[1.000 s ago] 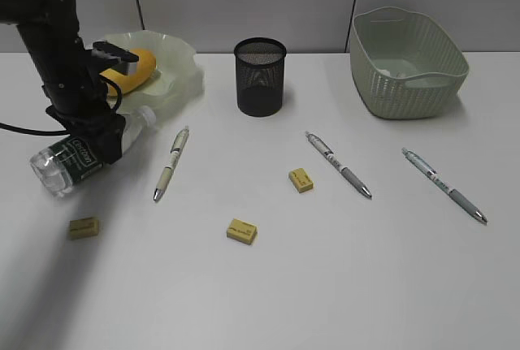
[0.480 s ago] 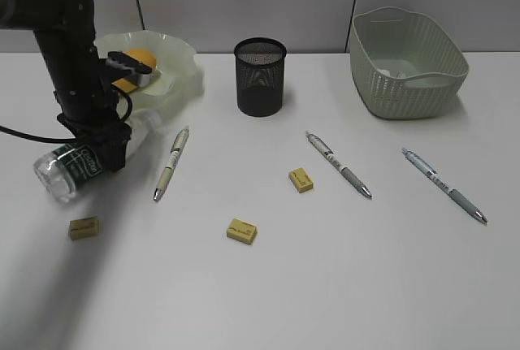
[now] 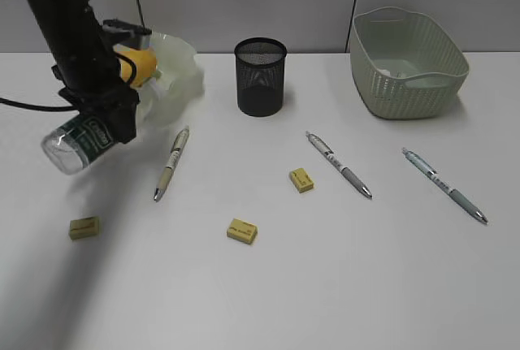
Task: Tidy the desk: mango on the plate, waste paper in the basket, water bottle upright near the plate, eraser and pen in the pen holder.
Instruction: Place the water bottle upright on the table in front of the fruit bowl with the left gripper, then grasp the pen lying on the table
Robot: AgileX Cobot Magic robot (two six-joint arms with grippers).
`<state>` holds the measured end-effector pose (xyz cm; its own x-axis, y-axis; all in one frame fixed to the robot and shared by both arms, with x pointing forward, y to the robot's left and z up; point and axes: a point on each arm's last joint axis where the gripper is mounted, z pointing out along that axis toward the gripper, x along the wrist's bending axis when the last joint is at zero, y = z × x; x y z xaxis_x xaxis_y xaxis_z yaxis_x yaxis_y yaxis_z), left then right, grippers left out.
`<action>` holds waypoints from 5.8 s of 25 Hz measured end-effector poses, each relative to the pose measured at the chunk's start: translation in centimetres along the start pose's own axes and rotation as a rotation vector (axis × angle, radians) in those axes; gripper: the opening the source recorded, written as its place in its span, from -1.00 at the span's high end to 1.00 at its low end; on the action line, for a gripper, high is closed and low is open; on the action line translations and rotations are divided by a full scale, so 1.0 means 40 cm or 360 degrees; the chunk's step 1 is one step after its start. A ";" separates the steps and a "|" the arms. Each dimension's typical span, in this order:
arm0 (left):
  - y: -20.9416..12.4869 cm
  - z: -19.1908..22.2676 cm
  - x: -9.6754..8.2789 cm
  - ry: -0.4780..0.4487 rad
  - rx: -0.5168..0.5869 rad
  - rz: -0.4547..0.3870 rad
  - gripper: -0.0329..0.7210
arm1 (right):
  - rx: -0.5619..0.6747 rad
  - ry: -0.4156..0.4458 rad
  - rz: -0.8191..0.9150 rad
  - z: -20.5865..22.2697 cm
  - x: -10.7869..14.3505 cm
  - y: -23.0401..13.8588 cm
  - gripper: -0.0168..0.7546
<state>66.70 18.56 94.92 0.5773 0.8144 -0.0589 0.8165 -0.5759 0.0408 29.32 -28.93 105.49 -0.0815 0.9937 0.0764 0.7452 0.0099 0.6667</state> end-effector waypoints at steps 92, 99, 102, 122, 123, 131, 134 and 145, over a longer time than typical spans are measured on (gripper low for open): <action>-0.267 0.194 0.041 0.0656 -0.2204 -0.0766 -0.41 | -0.0001 0.0000 -0.0001 0.000 0.000 0.000 -0.56; -0.271 0.213 0.039 0.0620 -0.2076 -0.0782 -0.71 | -0.0001 0.0000 -0.0001 0.000 0.000 0.000 -0.56; -0.283 0.216 0.032 0.0611 -0.2040 -0.0783 -0.73 | -0.0001 0.0000 -0.0001 0.000 0.000 0.000 -0.56; -0.463 0.051 -0.095 0.0456 -0.1695 -0.0661 -0.71 | -0.0003 0.0000 -0.0002 0.000 0.000 0.000 -0.56; -0.466 0.018 -0.101 0.0454 -0.1689 -0.0637 -0.70 | -0.0004 0.0000 -0.0002 0.000 0.000 0.001 -0.56; -0.529 -0.192 -0.148 0.0329 -0.1129 -0.0731 -0.64 | -0.0006 0.0001 -0.0002 0.000 0.000 0.001 -0.56; -0.558 -0.251 -0.177 0.0206 -0.0916 -0.0799 -0.61 | -0.0006 0.0001 -0.0002 0.000 0.000 0.001 -0.56; -0.695 -0.315 -0.258 0.0077 -0.0465 -0.0768 -0.24 | -0.0008 0.0001 0.0000 0.000 0.000 0.001 -0.56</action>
<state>38.04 27.08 106.96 0.1325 0.9867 -0.0937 0.9503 -0.0995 0.2951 29.36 -28.93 105.52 -0.0820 0.9937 0.0767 0.7417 0.0094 0.6707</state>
